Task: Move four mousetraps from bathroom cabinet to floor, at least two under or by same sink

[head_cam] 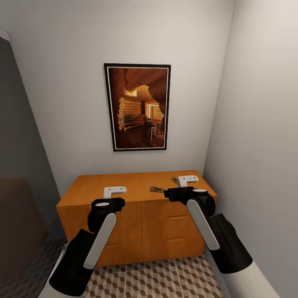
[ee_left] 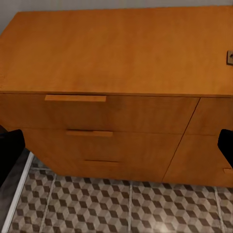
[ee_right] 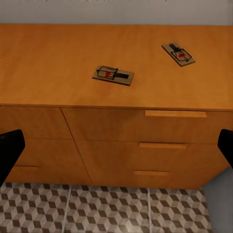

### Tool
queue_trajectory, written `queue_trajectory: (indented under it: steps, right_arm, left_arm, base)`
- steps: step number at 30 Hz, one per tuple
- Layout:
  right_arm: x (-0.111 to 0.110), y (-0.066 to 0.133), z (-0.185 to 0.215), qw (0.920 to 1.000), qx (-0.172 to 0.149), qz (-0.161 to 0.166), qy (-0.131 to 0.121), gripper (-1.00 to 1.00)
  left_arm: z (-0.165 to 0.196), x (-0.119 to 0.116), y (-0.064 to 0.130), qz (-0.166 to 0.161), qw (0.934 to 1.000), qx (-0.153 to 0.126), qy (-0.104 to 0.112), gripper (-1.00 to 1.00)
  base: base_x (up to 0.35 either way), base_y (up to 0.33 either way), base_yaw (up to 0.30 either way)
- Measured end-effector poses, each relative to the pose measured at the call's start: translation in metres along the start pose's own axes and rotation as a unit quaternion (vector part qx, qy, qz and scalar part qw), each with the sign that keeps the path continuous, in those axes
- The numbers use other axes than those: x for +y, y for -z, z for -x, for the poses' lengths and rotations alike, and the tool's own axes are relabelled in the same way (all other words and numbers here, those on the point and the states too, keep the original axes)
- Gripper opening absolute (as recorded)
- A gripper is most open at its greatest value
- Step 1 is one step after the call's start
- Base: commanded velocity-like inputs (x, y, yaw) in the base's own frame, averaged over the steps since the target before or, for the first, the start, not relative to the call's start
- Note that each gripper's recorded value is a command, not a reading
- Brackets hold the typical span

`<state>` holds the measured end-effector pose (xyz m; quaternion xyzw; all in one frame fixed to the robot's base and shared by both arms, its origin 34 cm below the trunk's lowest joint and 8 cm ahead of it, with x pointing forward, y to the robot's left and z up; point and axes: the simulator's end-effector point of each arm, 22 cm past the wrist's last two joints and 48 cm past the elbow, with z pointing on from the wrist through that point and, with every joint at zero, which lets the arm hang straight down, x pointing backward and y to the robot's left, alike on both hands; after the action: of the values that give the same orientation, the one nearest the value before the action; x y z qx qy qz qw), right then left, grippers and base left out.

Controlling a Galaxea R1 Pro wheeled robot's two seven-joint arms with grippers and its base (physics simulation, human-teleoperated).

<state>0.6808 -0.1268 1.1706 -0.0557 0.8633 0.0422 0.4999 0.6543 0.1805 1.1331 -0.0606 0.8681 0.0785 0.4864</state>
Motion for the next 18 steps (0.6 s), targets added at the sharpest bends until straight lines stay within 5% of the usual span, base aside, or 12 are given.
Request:
queue_trajectory:
  steps: [18]
  right_arm:
    - [-0.0046,-0.0019,-0.0018,1.0,0.004,-0.007,-0.005,1.0]
  left_arm:
    - [-0.001,0.0001,-0.0005,0.001,1.0,0.002,0.0,1.0]
  base:
    - [0.0,0.0,0.0]
